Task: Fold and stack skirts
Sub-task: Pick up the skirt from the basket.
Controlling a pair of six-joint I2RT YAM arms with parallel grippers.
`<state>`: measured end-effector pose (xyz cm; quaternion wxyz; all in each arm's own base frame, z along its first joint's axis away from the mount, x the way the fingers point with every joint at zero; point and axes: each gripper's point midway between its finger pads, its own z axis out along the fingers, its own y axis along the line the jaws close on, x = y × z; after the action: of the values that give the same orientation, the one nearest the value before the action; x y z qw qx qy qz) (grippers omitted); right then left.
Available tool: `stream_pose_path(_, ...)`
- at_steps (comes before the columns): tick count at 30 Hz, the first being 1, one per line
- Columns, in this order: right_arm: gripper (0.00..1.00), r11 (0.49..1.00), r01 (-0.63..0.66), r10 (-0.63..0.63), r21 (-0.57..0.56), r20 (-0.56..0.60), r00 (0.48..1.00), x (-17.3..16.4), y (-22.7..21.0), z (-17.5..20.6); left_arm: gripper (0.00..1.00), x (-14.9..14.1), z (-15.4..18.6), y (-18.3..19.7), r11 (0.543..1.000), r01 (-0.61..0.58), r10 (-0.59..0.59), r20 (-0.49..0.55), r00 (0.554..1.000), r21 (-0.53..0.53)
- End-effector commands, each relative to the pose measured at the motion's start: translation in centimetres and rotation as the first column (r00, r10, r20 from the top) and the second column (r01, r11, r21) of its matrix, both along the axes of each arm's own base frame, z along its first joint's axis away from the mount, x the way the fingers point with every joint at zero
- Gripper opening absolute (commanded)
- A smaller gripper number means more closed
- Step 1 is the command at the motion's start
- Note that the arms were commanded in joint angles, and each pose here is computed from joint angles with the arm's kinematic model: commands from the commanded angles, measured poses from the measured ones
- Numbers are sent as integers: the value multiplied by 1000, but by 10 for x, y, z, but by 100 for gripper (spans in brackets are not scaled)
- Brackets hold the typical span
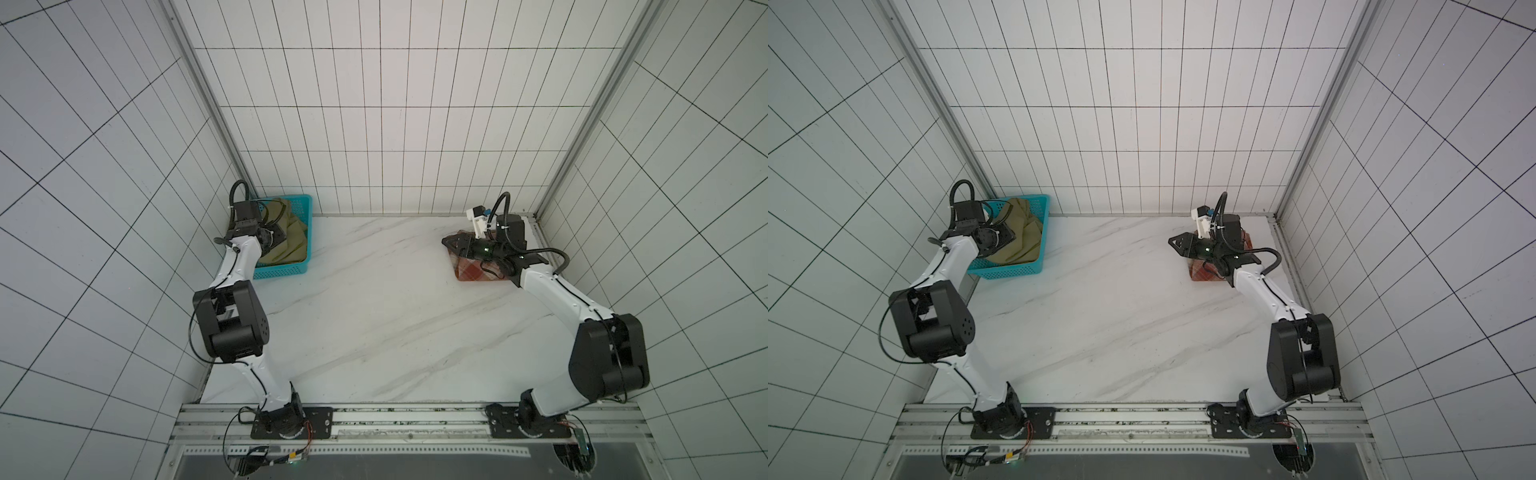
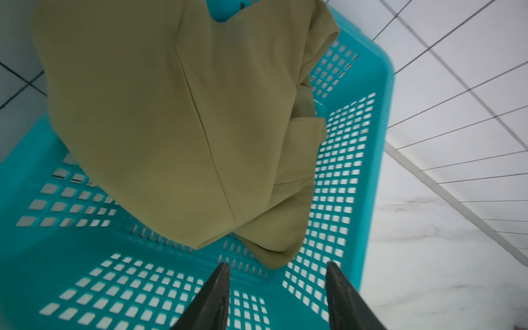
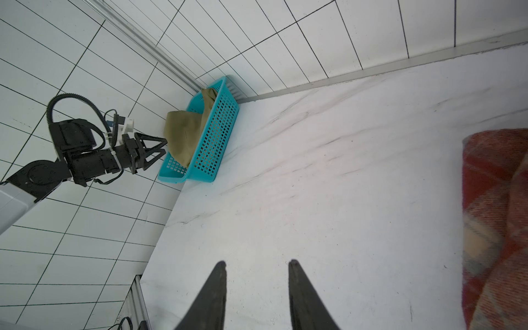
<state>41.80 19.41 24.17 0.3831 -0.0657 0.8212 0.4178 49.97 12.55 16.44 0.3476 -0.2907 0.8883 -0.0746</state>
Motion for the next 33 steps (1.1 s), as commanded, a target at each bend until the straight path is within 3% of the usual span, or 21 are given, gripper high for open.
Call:
stream_pose_path(1,37,1000,-23,23,-15,0,1000,4,3,-3,53,0,-21,18,1000,-17,19,-91,996,19)
stream_pose_path(9,35,999,-37,36,-25,-37,999,29,10,-16,61,24,-57,20,999,-12,8,-99,995,-31)
stream_pose_path(19,34,999,-36,33,-30,-80,996,41,12,-35,64,41,-85,32,999,-46,45,-72,996,-4)
stream_pose_path(22,33,999,-35,32,-37,-91,995,43,14,-38,54,45,-90,34,999,-55,54,-60,997,-1)
stream_pose_path(27,32,997,-22,16,-70,-82,996,47,14,-36,5,48,-81,33,998,-61,61,-1,998,-6)
stream_pose_path(28,32,997,-24,18,-70,-81,997,47,15,-34,0,49,-75,31,998,-57,57,19,998,-10)
stream_pose_path(33,31,997,-30,26,-66,-66,997,45,20,-21,0,52,-16,19,998,-30,40,168,985,-60)
